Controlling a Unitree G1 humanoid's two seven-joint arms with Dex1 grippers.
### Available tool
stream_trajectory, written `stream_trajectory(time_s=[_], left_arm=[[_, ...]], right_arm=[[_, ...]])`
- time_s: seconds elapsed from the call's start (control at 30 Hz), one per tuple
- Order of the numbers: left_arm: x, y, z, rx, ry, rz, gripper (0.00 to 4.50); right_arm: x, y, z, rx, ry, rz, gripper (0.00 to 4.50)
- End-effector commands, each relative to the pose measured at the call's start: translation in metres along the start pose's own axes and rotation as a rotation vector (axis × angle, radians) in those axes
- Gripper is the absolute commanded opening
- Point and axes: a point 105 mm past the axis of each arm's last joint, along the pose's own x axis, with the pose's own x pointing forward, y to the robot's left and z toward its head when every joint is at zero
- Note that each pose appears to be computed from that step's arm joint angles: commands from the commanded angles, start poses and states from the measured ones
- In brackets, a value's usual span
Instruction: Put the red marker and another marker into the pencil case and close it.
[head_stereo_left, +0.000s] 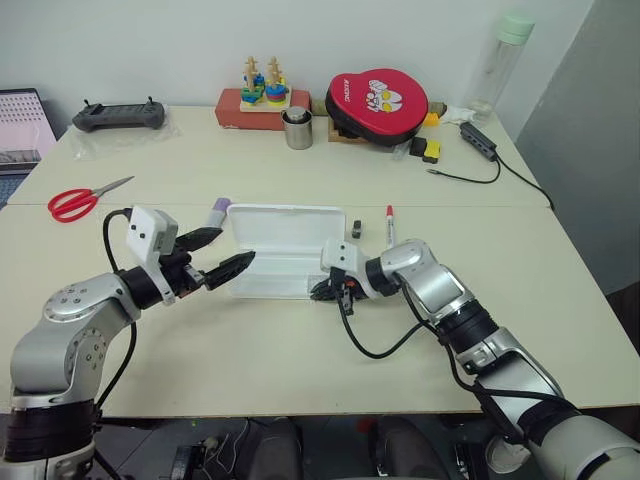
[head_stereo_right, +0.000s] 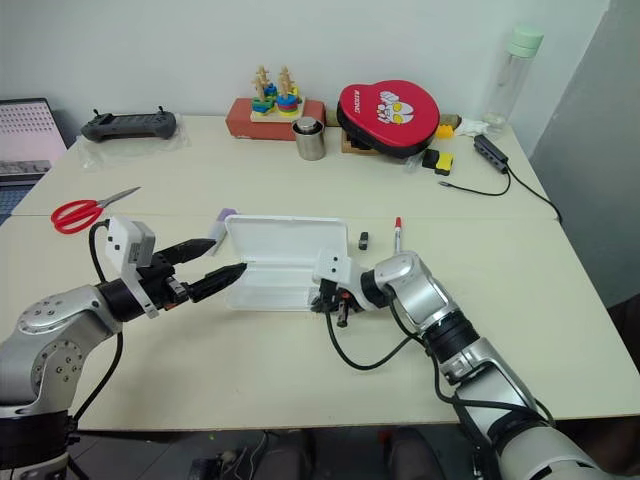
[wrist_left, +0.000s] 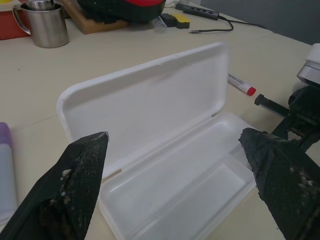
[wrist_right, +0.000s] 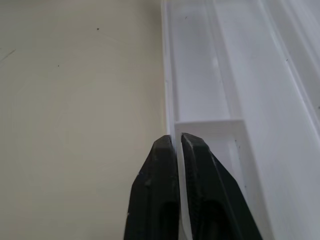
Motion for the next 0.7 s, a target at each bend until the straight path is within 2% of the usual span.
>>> stream_trajectory(time_s=[0.03,0.17,0.3,0.4,0.47,0.53,0.7], left_arm=[[0.009,-0.015,0.013,0.037,-0.020,-0.080,4.50],[0.029,-0.040,0.014,0.043,-0.021,-0.196,4.50],[0.049,-0.064,0.019,0.056,-0.030,-0.313,4.50],[0.057,-0.071,0.019,0.061,-0.024,-0.360,4.50],[0.066,-0.075,0.019,0.067,-0.020,-0.384,4.50],[0.072,-0.076,0.020,0.078,-0.018,-0.396,4.50],[0.087,-0.081,0.027,0.081,-0.042,-0.413,4.50]], right_arm=[[-0.027,-0.008,0.033,0.009,-0.147,-0.067,1.35],[-0.070,-0.010,0.050,0.093,-0.294,-0.153,2.28],[-0.110,-0.024,0.024,0.218,-0.261,-0.401,3.28],[-0.128,-0.034,0.010,0.312,-0.244,-0.571,3.86],[-0.138,-0.049,-0.007,0.425,-0.212,-0.759,4.33],[-0.143,-0.058,-0.020,0.496,-0.183,-0.896,4.48],[-0.135,-0.069,-0.030,0.614,-0.197,-1.030,4.48]])
